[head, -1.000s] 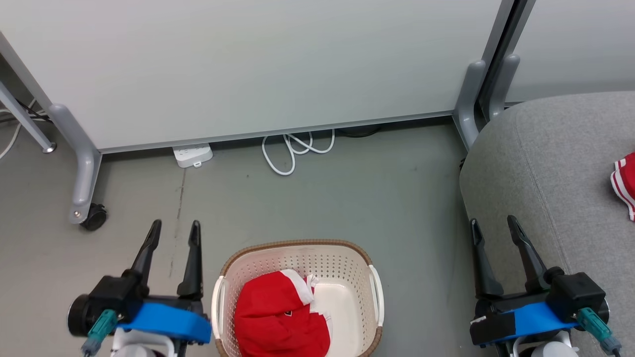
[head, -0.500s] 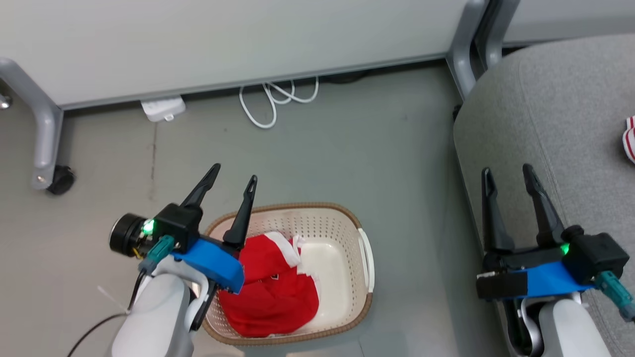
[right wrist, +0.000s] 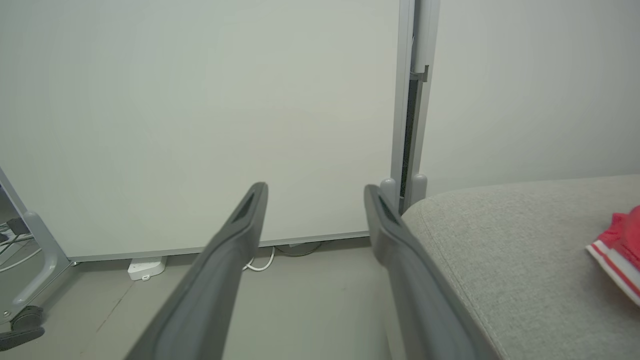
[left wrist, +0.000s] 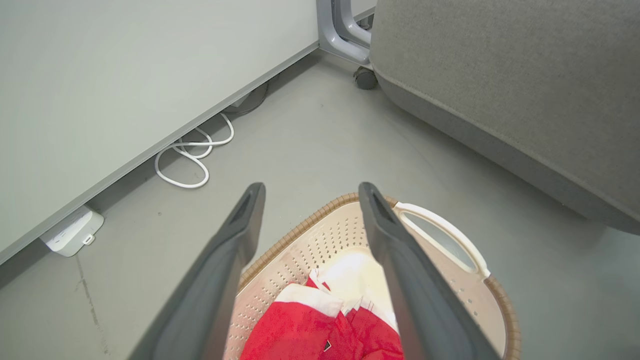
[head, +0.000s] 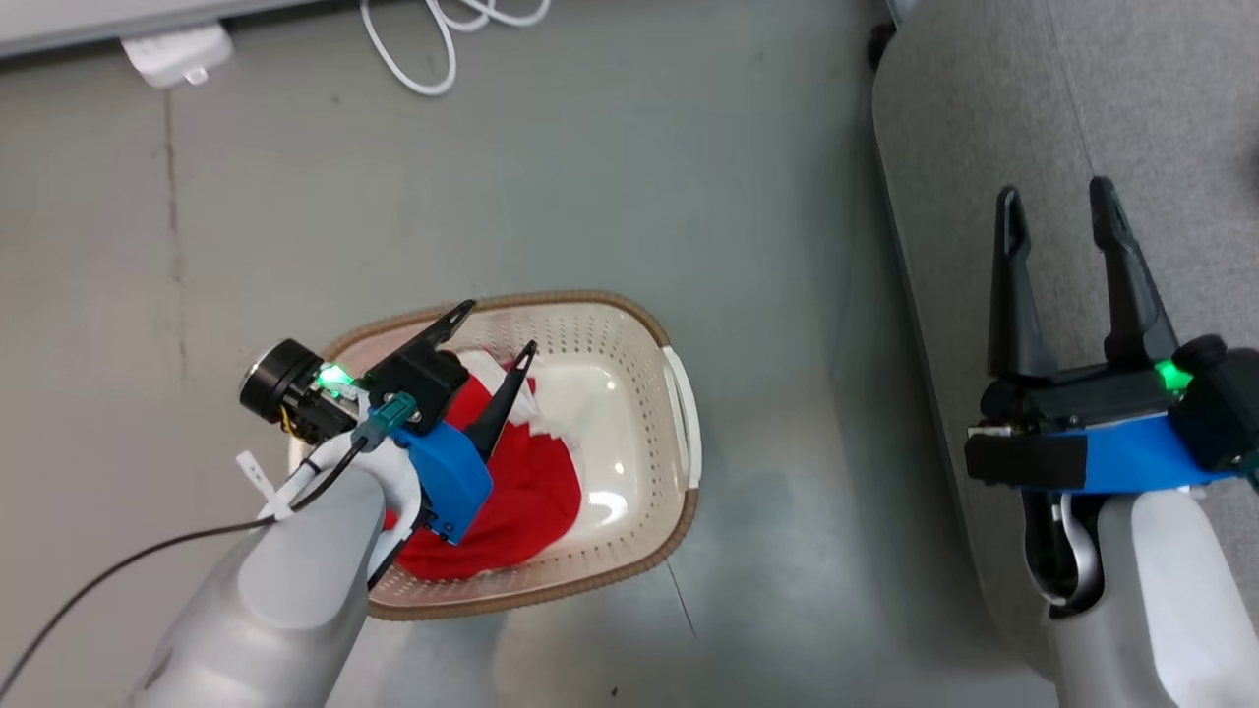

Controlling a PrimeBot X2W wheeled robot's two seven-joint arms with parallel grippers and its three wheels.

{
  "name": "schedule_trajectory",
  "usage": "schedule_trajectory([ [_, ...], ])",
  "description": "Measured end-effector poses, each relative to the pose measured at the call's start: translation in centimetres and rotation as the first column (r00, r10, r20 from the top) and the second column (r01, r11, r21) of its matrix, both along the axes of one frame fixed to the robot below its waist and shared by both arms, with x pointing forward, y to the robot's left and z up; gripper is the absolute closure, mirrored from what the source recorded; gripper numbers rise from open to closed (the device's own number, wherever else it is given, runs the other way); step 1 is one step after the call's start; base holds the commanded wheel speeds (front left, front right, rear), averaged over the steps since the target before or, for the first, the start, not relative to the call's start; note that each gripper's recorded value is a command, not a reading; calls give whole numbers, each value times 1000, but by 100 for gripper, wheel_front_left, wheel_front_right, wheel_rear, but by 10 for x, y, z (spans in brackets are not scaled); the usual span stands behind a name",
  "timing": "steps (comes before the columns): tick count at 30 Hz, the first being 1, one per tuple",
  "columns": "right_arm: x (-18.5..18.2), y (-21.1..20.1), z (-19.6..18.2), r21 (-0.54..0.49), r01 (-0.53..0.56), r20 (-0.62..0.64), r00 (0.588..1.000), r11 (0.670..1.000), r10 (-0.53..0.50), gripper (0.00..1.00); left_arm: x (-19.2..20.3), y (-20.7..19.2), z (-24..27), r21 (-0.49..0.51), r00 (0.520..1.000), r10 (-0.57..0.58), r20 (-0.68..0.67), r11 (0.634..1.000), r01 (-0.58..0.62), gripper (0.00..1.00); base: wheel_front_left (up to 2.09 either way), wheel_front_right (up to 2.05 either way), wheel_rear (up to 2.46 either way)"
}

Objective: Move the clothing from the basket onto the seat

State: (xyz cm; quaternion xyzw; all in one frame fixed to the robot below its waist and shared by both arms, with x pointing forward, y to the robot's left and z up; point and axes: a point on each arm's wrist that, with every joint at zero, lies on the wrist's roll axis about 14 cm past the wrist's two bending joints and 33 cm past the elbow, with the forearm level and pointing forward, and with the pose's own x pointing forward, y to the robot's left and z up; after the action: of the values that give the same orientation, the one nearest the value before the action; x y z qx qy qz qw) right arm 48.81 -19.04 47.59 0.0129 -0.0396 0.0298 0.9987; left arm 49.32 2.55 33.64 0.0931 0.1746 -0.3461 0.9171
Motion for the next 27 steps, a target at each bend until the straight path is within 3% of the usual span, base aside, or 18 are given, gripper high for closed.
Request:
schedule_trajectory([
  [6,14,-7,-19,-20,12,-26,1000,1000,-13,0,-10,-7,-62,109,986,-115,-119,986,129,0,0,0,0],
  [14,28,-16,-48,-47,23,-69,997,999,-26,0,-34,-9,-133,209,934,-233,-272,933,294,0,0,0,0],
  [27,42,-23,-94,-79,23,-135,990,997,-33,0,-71,12,-228,327,813,-307,-494,801,501,0,0,0,0],
])
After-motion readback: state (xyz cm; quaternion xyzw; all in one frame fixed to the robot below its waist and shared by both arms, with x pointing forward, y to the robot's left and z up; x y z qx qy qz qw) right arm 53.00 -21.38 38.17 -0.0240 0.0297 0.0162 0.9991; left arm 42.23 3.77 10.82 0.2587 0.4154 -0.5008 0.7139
